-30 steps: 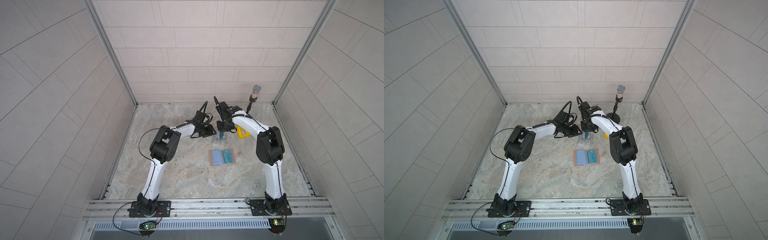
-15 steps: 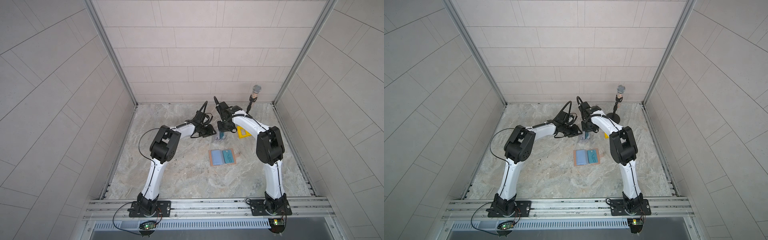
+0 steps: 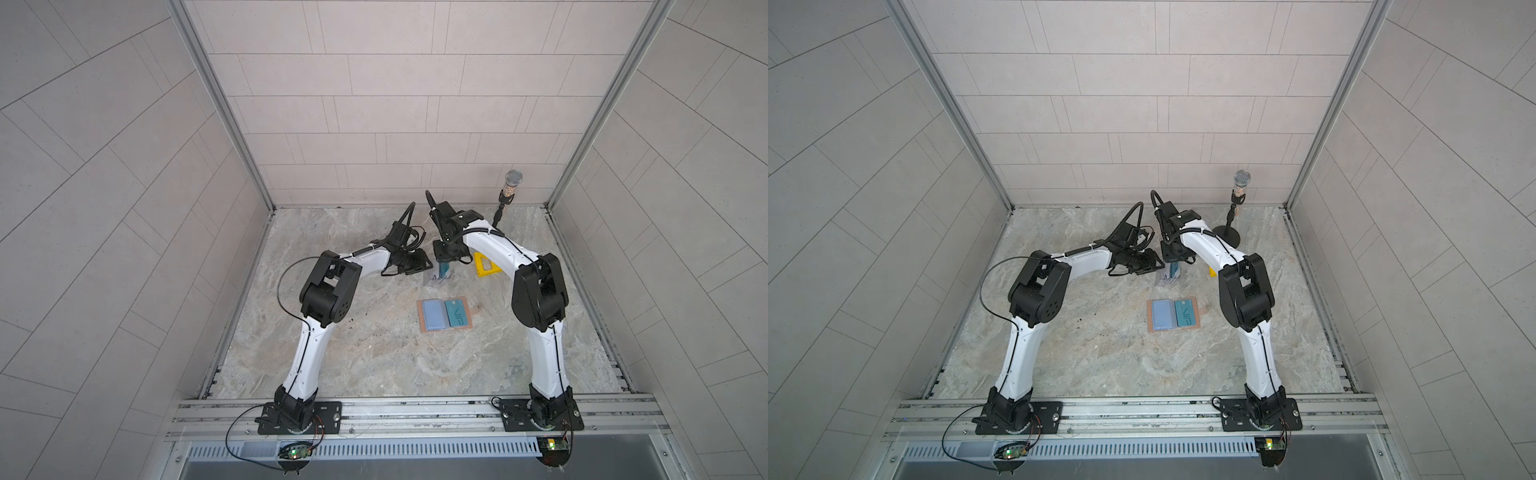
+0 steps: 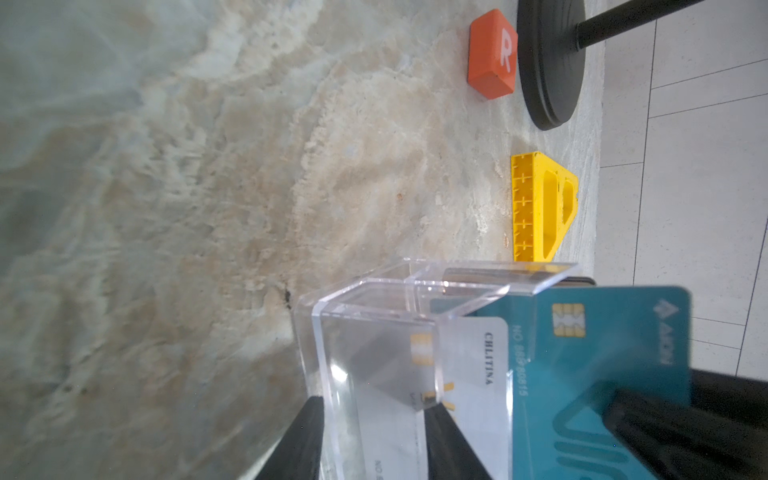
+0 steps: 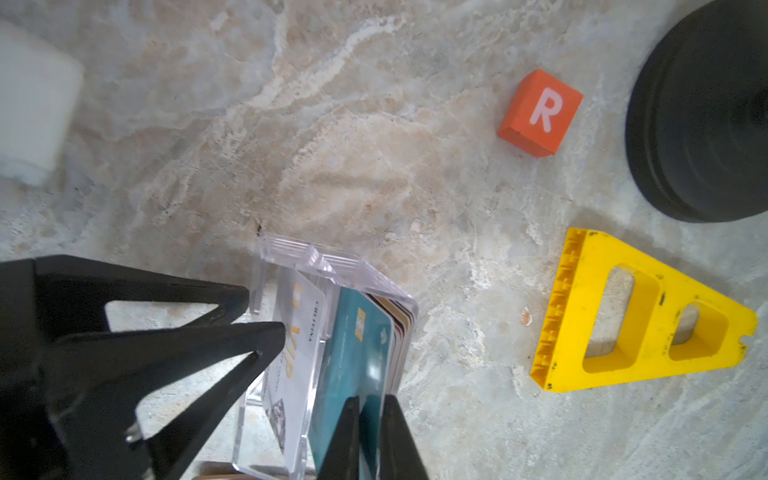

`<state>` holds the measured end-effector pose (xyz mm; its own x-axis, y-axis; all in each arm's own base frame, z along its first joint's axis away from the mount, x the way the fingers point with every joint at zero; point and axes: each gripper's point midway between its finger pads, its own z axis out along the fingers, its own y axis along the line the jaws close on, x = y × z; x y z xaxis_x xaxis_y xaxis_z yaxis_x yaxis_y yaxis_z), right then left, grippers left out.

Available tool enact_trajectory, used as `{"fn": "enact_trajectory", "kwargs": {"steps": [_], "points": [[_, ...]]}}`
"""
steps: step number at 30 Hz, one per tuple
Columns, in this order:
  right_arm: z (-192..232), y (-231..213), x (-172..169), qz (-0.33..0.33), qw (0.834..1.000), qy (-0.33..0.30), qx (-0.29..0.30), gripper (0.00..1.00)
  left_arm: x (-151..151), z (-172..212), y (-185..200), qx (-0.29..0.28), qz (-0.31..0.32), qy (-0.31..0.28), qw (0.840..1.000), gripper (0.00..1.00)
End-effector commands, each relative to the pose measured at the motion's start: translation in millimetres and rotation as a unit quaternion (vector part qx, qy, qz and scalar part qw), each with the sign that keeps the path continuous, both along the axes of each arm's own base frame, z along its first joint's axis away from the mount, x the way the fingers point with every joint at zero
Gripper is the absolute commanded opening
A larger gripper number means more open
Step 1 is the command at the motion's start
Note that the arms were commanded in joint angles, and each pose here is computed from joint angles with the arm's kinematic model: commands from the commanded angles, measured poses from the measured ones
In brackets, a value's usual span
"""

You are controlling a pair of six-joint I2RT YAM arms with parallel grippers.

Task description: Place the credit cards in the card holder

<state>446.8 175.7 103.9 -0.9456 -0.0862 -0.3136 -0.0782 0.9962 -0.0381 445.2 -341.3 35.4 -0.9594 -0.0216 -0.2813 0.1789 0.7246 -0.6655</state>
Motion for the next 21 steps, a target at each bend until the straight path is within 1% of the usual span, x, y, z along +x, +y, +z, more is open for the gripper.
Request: {"fn": "enact_trajectory", "kwargs": {"steps": [1,2,5,8,10,15,18,21], "points": [[22,-14,-7,-0.007,1.000,-0.007,-0.020,0.03,-20,-40,21,0.051,0.009,0.054,0.997,0.43],[23,-13,-7,-0.007,1.000,-0.007,-0.017,0.00,-19,-39,21,0.050,0.009,0.054,0.997,0.43],[26,-11,-8,-0.007,1.000,-0.008,-0.005,0.00,-19,-32,18,0.042,0.006,0.050,0.998,0.43],[32,-7,-9,-0.010,1.000,-0.012,0.016,0.00,-18,-18,12,0.021,0.002,0.045,0.999,0.43],[37,-6,-9,-0.011,0.999,-0.018,0.032,0.00,-17,-5,8,0.005,-0.001,0.039,0.999,0.44],[57,-5,-13,-0.009,0.996,-0.043,0.083,0.00,-14,43,-6,-0.049,-0.016,0.004,0.999,0.53],[69,-9,-19,-0.008,0.993,-0.058,0.104,0.00,-16,67,-8,-0.065,-0.021,-0.012,0.998,0.56],[78,-13,-28,-0.009,0.988,-0.066,0.142,0.00,-19,86,-7,-0.071,-0.022,-0.029,0.997,0.59]]}}
